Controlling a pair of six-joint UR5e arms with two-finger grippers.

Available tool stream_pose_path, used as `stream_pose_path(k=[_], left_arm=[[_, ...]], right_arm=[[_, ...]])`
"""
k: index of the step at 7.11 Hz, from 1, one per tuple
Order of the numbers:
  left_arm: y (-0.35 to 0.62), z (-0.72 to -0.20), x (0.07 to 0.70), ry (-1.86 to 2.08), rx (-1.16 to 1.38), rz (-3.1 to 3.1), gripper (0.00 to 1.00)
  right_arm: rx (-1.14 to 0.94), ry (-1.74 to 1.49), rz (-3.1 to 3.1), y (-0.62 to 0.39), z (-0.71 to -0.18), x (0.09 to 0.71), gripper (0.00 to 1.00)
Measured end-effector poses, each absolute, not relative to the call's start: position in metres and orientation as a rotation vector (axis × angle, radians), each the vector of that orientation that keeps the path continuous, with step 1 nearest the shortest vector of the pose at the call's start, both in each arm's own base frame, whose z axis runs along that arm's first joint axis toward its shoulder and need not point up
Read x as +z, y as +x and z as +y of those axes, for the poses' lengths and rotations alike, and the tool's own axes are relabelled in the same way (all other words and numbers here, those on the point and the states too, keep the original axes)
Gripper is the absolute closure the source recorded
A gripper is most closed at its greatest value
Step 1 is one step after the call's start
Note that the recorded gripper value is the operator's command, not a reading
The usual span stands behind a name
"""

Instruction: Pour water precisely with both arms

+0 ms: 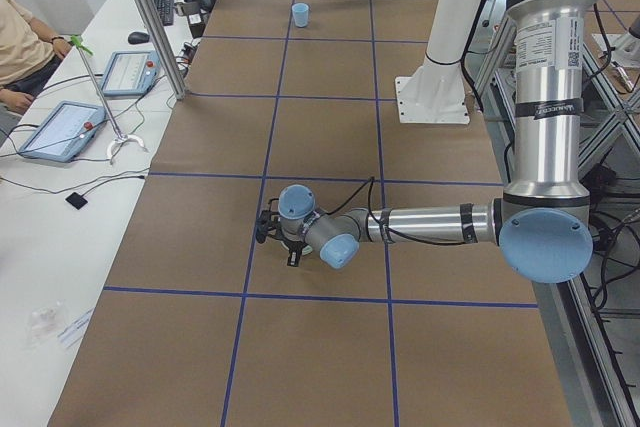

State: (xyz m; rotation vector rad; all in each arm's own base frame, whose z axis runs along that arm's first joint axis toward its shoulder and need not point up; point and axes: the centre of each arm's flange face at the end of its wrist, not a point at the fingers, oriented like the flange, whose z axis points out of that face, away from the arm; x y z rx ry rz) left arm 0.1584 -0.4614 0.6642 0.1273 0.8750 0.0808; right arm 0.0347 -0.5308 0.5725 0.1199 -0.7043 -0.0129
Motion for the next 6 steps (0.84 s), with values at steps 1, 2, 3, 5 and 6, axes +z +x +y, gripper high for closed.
stream_pose_path(k=[1, 2, 3, 5, 6], left_arm=[[0.160, -0.462, 0.662, 0.129, 0.084, 0.878, 1.00], [0.160, -0.463, 0.660, 0.131, 0.085, 0.880, 1.00], [0.162, -0.465, 0.654, 0.138, 0.089, 0.886, 1.00], [0.172, -0.479, 0.625, 0.128, 0.110, 0.933, 1.00], [0.181, -0.492, 0.606, 0.123, 0.118, 0.953, 1.00]], right_arm=[[-0.013, 0.120, -0.705, 0.035, -0.531, 0.572, 0.00], [-0.013, 0.120, -0.705, 0.035, -0.531, 0.572, 0.00], [-0.013, 0.120, -0.705, 0.035, -0.531, 0.572, 0.00], [-0.013, 0.120, -0.705, 0.035, -0.531, 0.572, 0.00], [-0.014, 0.122, -0.706, 0.035, -0.531, 0.571, 0.00]])
